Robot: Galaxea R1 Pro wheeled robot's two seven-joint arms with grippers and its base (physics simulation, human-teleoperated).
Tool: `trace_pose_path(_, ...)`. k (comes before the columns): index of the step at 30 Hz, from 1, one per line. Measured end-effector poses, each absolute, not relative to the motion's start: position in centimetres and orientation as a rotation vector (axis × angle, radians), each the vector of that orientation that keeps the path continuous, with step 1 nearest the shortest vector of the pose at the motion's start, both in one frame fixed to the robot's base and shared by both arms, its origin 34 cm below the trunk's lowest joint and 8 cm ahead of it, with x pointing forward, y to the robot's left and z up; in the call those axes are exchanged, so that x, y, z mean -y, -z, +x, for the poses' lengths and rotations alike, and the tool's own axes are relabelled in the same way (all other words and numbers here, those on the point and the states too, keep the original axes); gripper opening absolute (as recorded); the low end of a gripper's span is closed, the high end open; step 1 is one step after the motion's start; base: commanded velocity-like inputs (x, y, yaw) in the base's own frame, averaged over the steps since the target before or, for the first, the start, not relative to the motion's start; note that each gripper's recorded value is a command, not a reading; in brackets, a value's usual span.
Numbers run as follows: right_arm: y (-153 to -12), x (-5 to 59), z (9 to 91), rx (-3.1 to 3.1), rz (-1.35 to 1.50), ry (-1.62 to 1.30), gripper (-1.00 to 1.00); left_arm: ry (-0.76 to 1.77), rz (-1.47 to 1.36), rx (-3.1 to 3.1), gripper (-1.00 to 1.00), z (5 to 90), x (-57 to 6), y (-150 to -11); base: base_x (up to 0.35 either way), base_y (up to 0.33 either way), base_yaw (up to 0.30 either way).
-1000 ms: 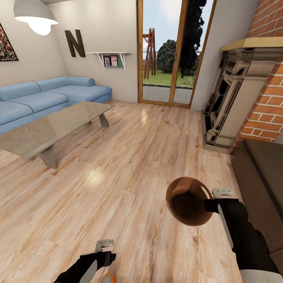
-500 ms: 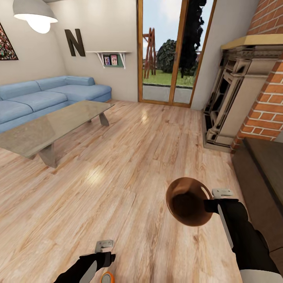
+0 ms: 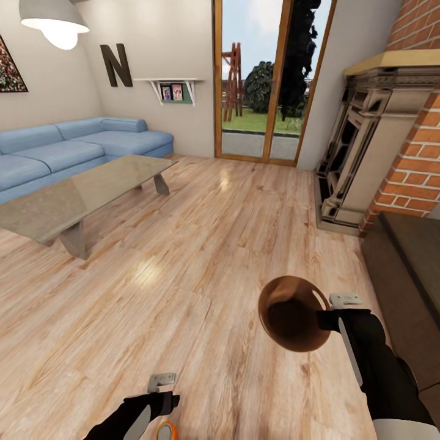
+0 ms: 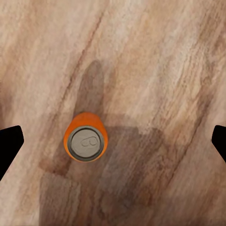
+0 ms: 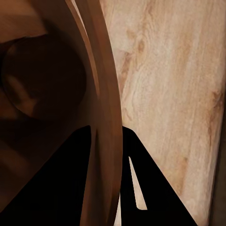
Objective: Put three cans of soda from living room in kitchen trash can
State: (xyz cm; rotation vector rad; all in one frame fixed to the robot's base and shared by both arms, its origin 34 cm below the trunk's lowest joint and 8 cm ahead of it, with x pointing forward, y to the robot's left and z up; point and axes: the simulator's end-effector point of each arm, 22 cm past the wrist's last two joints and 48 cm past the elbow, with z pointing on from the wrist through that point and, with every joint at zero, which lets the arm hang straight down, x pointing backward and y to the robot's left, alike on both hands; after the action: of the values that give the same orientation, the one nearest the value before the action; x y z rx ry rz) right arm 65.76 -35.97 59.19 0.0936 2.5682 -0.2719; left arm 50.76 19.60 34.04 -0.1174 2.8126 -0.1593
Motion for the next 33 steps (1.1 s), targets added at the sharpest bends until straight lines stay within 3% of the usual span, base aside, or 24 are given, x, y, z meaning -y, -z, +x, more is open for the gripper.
trace_pose_path(33,-56.3,36.0,65.2,-2.567,0.094,0.271,-1.0,0.139,-0.12,-2.805,1.0,50.2,-20.0,-31.0,0.0,0.0,0.0)
